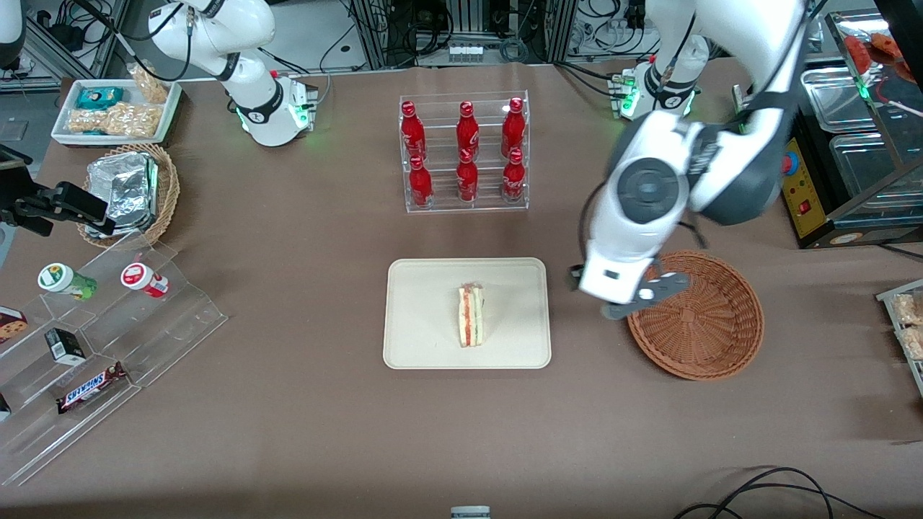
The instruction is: Place sandwich from basket to tray
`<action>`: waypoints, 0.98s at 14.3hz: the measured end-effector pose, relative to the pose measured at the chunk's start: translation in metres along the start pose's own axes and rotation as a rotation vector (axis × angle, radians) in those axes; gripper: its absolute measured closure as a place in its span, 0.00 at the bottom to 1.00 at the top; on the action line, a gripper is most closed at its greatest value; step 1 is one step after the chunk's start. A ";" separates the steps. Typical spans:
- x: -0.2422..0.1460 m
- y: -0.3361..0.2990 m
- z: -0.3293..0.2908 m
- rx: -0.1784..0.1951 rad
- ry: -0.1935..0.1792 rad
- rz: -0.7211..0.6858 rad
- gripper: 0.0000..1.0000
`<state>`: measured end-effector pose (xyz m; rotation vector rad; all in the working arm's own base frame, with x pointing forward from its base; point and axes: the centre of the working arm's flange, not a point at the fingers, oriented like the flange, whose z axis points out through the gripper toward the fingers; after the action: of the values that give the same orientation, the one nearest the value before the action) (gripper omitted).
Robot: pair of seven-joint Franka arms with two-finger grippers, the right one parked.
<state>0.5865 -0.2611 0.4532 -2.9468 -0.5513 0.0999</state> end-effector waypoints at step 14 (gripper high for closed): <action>0.046 -0.245 -0.082 -0.050 -0.084 0.375 0.00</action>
<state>0.5498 -0.0290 0.5695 -3.0686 -0.0029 0.2536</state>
